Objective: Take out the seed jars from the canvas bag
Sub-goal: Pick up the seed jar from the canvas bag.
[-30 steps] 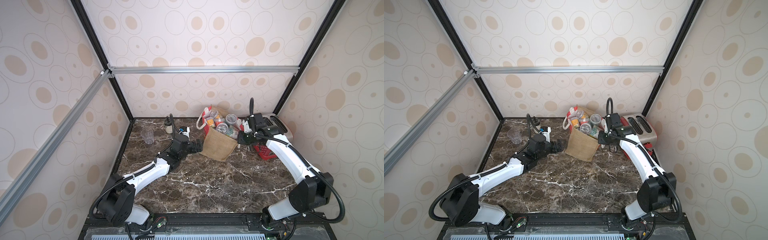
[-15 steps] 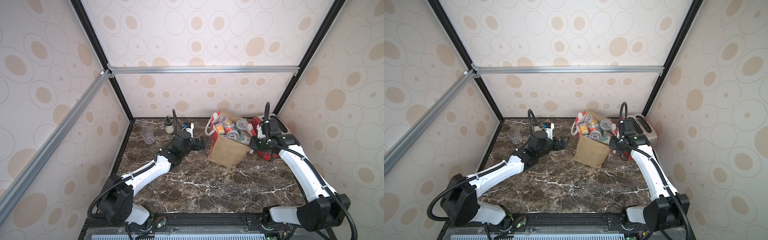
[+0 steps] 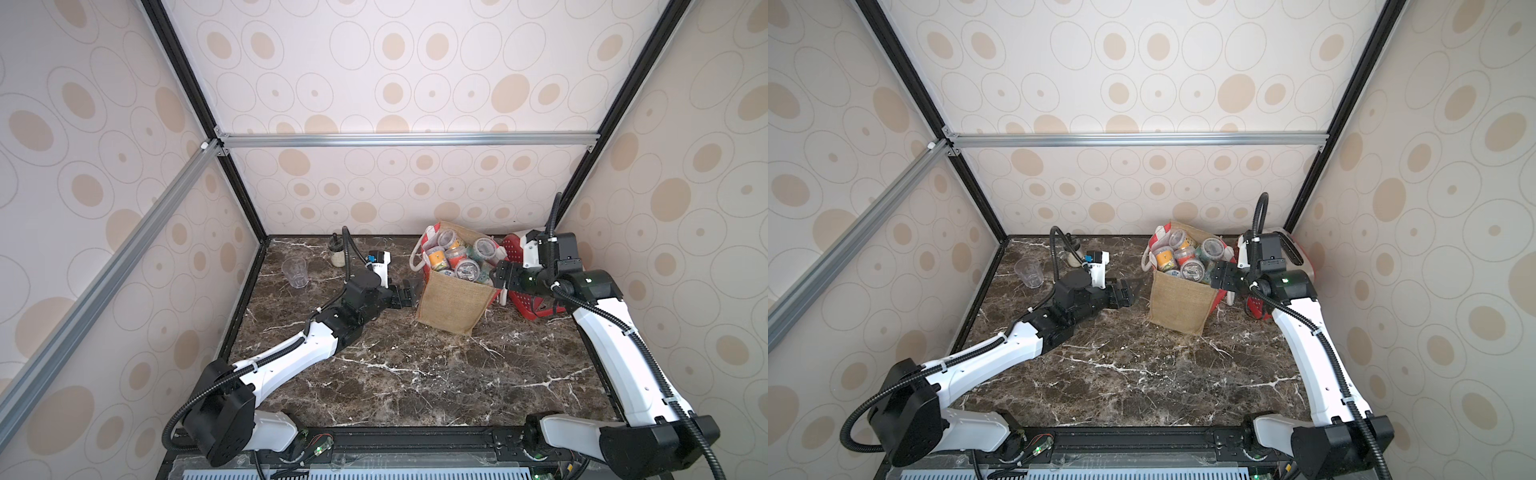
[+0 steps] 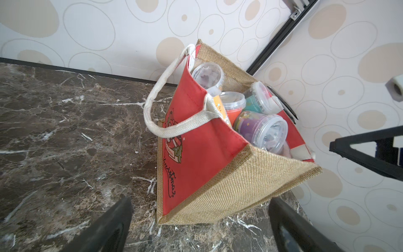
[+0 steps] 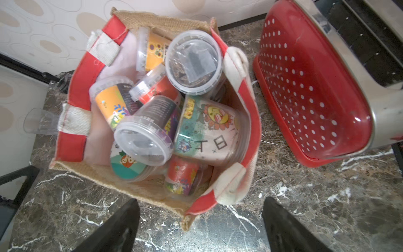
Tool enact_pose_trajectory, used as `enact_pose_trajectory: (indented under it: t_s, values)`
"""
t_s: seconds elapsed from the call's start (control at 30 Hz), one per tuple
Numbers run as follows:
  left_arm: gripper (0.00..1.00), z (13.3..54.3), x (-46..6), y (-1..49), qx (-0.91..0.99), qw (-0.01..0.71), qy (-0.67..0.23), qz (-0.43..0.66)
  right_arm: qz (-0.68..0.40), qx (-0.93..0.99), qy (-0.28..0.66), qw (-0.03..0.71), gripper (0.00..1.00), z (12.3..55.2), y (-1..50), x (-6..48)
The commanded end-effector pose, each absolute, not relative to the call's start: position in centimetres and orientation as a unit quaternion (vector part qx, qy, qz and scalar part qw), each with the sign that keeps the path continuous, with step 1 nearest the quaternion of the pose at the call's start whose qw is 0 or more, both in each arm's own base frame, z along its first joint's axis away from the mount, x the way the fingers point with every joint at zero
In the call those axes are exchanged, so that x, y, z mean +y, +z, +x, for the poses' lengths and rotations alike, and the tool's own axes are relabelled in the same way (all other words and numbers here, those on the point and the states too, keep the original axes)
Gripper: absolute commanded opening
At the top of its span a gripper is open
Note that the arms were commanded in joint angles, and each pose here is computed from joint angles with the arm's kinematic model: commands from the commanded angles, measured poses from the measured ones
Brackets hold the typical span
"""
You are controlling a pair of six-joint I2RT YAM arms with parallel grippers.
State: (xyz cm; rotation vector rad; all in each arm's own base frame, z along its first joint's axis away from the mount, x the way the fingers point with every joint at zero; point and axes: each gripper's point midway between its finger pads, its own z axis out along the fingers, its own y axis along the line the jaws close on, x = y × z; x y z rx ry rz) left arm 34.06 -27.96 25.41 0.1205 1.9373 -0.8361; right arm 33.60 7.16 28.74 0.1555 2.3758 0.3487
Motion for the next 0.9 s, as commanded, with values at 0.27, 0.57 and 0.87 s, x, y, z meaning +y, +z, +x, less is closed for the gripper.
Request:
enact_pose_trajectory:
  t_s: [0.27, 0.57, 0.87]
  values:
    - [0.98, 33.5, -26.8, 27.2, 0.769, 0.537, -0.345, 0.041, 0.005, 0.934, 0.126, 0.334, 1.00, 36.7, 28.6, 12.5]
    - [0.98, 33.5, -26.5, 26.5, 0.771, 0.537, -0.340, 0.039, -0.008, 0.946, 0.092, 0.310, 1.00, 39.3, 26.5, 13.6]
    - [0.98, 33.3, -26.0, 26.2, 0.772, 0.539, -0.334, 0.035, -0.014, 0.957, 0.065, 0.281, 0.89, 40.1, 24.1, 13.9]
